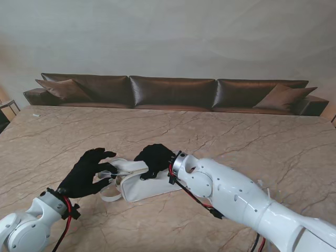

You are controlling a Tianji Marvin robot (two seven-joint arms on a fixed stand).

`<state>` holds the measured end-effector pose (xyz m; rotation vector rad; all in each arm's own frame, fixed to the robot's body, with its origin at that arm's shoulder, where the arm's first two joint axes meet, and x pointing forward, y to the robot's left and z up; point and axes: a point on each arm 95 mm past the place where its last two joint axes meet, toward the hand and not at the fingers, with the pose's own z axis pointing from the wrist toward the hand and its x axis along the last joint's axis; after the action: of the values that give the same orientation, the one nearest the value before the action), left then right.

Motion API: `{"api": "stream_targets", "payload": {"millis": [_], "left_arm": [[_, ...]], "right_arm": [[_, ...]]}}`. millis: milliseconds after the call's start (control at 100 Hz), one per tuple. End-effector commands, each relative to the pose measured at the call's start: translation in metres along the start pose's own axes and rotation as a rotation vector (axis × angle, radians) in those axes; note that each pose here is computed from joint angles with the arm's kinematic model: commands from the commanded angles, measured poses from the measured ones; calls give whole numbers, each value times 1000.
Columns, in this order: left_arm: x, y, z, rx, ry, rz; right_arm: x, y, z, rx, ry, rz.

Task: Pack the cosmetics bag

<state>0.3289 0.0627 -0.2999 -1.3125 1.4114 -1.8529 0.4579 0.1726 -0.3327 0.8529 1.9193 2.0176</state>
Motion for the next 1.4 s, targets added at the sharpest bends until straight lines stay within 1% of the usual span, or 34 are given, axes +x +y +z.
{"api": "stream_targets", "payload": {"millis": [0, 80, 210, 310, 440, 540, 640, 760, 810, 860, 940, 1010, 1090, 1170, 1240, 1390], "left_arm": [[-10, -2, -8, 6, -31, 4], [-14, -3, -12, 8, -38, 5], [-19, -8, -16, 8, -40, 11], [-21, -12, -18, 5, -26, -28], [-23, -17, -19, -19, -17, -40], [-22, -21, -18, -37, -19, -22], [-16, -21, -14, -40, 3, 6], [-5, -17, -6, -65, 45, 84], [0, -15, -2, -69, 62, 103], [5, -13, 2, -82, 75, 99], [12, -11, 8, -127, 81, 76], [20, -11, 13, -132, 92, 67], [27, -12, 17, -133, 97, 108], [30, -15, 18, -163, 81, 189], [30, -18, 17, -186, 70, 252], [21, -20, 13, -210, 49, 282]], "right_arm": [[-17, -10, -17, 31, -51, -5], [-22, -11, -23, 16, -68, 8], [-28, -14, -30, 18, -80, 19], [-31, -17, -35, 19, -95, 13], [-34, -19, -39, 15, -104, 8], [-34, -19, -39, 2, -101, -15], [-34, -20, -38, -26, -102, -10], [-31, -20, -35, -70, -96, -2], [-29, -20, -34, -81, -95, -1], [-27, -20, -33, -94, -93, -5], [-26, -20, -32, -95, -87, -28], [-25, -20, -31, -101, -85, -41], [-25, -21, -31, -107, -85, -39], [-26, -21, -31, -112, -90, -42], [-28, -21, -34, -112, -98, -40], [-35, -20, -41, -104, -113, -56]]}}
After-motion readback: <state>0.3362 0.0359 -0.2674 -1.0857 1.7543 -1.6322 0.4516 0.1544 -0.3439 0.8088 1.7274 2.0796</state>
